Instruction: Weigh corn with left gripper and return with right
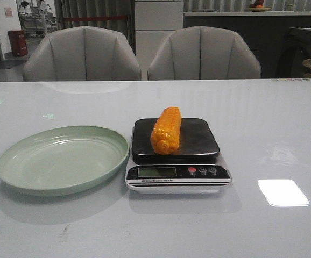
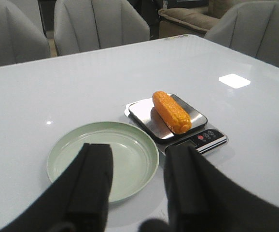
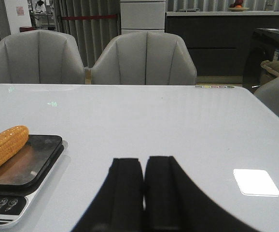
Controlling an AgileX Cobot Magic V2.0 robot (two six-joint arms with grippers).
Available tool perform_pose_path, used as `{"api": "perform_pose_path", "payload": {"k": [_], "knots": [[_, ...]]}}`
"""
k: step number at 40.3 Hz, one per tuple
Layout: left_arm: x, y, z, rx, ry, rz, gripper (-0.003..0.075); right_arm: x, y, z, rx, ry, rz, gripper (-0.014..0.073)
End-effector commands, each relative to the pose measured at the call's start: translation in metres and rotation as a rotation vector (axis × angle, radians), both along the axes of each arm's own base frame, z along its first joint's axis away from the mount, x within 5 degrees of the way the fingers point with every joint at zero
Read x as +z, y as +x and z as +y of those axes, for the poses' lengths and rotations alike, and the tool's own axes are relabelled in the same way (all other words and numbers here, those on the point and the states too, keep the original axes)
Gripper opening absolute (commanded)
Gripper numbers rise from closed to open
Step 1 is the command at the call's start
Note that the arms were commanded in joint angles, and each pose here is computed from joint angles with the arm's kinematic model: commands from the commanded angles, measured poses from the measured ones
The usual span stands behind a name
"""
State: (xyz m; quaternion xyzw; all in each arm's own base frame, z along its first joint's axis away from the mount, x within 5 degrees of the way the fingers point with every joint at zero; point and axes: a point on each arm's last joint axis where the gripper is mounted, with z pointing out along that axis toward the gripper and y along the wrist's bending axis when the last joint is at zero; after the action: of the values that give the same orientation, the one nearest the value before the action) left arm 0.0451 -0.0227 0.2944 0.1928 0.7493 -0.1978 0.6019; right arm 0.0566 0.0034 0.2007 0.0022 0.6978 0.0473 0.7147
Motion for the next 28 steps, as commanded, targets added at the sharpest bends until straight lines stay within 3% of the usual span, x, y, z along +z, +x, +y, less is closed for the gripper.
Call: {"api": "perform_pose_path", "payload": {"k": [1, 7, 17, 28], "knots": [[0.012, -0.001, -0.001, -0.017, -0.039, -0.059, 0.024, 0.007, -0.002, 0.0, 0.003, -0.009, -0.097, 0.0165], [0.011, -0.001, 0.0, -0.013, -0.027, -0.051, 0.0108, 0.007, -0.002, 0.0, 0.003, -0.009, -0.097, 0.0165], [0.011, -0.001, 0.0, -0.013, -0.027, -0.051, 0.0114, 0.009, -0.002, 0.001, 0.005, -0.007, -0.12, 0.0165], [0.011, -0.001, 0.0, -0.013, -0.025, -0.052, 0.0114, 0.042, -0.01, 0.002, 0.028, 0.01, -0.36, 0.0165]]}}
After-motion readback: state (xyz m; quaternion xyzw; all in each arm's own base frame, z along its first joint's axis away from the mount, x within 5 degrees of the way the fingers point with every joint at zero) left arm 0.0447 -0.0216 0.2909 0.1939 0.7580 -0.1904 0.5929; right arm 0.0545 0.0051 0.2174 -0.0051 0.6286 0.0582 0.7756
